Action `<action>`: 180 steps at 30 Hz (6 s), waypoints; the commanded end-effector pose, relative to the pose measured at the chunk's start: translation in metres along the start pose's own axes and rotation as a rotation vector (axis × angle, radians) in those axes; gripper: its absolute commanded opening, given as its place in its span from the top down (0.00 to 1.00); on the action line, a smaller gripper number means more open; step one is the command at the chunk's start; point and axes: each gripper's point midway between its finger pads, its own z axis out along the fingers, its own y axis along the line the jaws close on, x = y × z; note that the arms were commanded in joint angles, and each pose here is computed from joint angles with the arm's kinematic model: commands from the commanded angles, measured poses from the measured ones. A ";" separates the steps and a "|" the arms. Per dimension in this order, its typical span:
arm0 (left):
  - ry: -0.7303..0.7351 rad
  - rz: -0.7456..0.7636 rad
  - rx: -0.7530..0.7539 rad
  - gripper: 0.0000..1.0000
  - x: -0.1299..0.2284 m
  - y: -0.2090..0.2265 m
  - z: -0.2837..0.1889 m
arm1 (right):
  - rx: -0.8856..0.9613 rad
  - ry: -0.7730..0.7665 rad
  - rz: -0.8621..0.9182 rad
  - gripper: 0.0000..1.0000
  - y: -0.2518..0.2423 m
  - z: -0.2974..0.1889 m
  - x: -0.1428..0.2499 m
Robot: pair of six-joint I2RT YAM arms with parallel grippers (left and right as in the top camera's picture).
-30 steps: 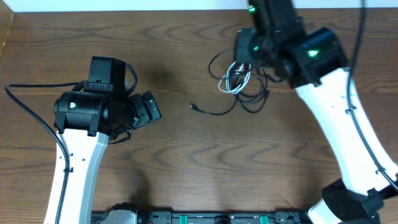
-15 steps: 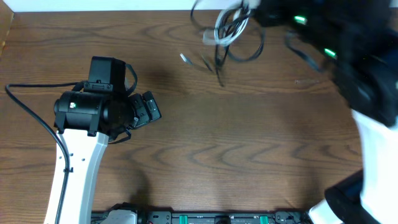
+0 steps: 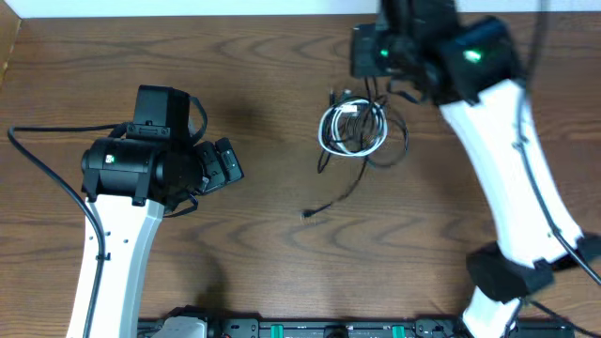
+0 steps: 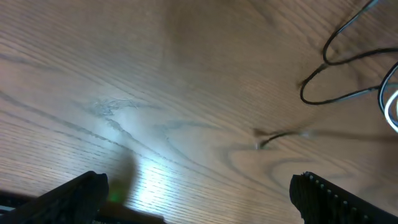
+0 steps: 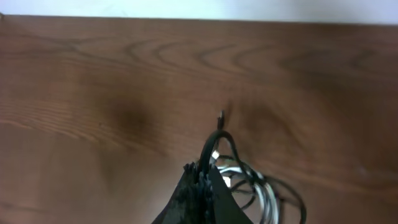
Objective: Untangle cables
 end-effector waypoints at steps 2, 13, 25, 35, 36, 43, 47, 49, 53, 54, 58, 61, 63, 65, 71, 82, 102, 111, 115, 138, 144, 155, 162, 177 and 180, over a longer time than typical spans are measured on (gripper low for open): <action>0.001 -0.009 0.007 0.02 0.000 -0.001 -0.002 | -0.138 -0.315 -0.078 0.99 0.024 -0.109 -0.059; 0.001 -0.010 0.007 0.02 0.000 0.000 -0.002 | 0.000 -0.132 0.036 0.99 -0.006 -0.084 -0.018; 0.001 -0.010 0.007 0.02 0.000 0.000 -0.002 | -0.583 -0.100 0.058 0.99 0.083 -0.100 -0.035; 0.001 -0.010 0.007 0.02 0.000 0.000 -0.002 | 0.248 -0.092 0.257 0.99 -0.048 -0.057 0.004; 0.001 -0.009 0.007 0.02 0.000 -0.001 -0.002 | 0.208 -0.007 0.202 0.99 -0.037 -0.041 0.020; 0.001 -0.010 0.007 0.02 0.000 0.000 -0.002 | -0.173 0.135 0.095 0.99 0.030 -0.031 0.035; 0.001 -0.009 0.007 0.02 0.000 -0.001 -0.002 | -0.171 0.106 0.096 0.98 0.029 -0.035 0.028; 0.001 -0.010 0.007 0.02 0.000 0.000 -0.002 | -0.161 0.128 0.072 0.98 0.027 -0.032 0.034; 0.001 -0.009 0.007 0.02 0.000 -0.001 -0.002 | -0.153 0.179 -0.054 0.99 0.026 -0.022 0.050; 0.001 -0.010 0.008 0.02 0.000 0.000 -0.002 | -0.152 0.199 -0.090 0.98 0.026 -0.017 0.057; 0.001 -0.010 0.007 0.02 0.000 0.000 -0.002 | -0.123 0.273 -0.143 0.69 0.020 0.002 0.080; 0.001 -0.010 0.008 0.02 0.000 0.000 -0.002 | -0.083 0.306 -0.131 0.57 0.009 0.018 0.091; 0.001 -0.010 0.007 0.02 0.000 0.000 -0.002 | -0.069 0.315 -0.126 0.53 0.005 0.025 0.095; 0.001 -0.009 0.008 0.02 0.000 -0.001 -0.002 | -0.062 0.324 -0.126 0.41 0.003 0.029 0.098; 0.001 -0.009 0.008 0.02 0.000 -0.001 -0.002 | -0.023 0.386 -0.129 0.19 -0.008 0.040 0.118; 0.001 -0.009 0.007 0.02 0.000 -0.001 -0.002 | -0.035 0.532 -0.137 0.40 -0.015 0.097 0.194; 0.001 -0.010 0.007 0.02 0.000 0.000 -0.002 | -0.366 -0.203 -0.130 0.99 0.065 -0.129 -0.024; 0.001 -0.010 0.007 0.02 0.000 0.000 -0.002 | -0.189 -0.210 -0.095 0.98 0.032 -0.131 -0.022; 0.001 -0.010 0.007 0.02 0.000 0.000 -0.002 | 0.010 -0.074 0.303 0.98 -0.004 -0.083 0.005; 0.001 -0.010 0.007 0.02 0.000 0.000 -0.002 | -0.207 -0.005 0.006 0.99 0.042 -0.052 0.013; 0.001 -0.010 0.007 0.02 0.000 0.000 -0.002 | -0.460 -0.042 -0.170 0.98 0.086 -0.072 0.008; 0.001 -0.010 0.007 0.02 0.000 0.000 -0.002 | -0.079 0.104 -0.028 0.99 0.021 -0.025 0.039; 0.002 -0.010 0.007 0.02 0.000 0.000 -0.002 | -0.116 0.151 -0.168 0.99 0.027 -0.012 0.048; 0.001 -0.010 0.007 0.02 0.000 0.000 -0.002 | 0.152 0.292 -0.006 0.02 -0.017 0.016 0.080; 0.001 -0.010 0.007 0.02 0.000 0.000 -0.002 | 0.162 0.354 -0.010 0.01 -0.019 0.028 0.094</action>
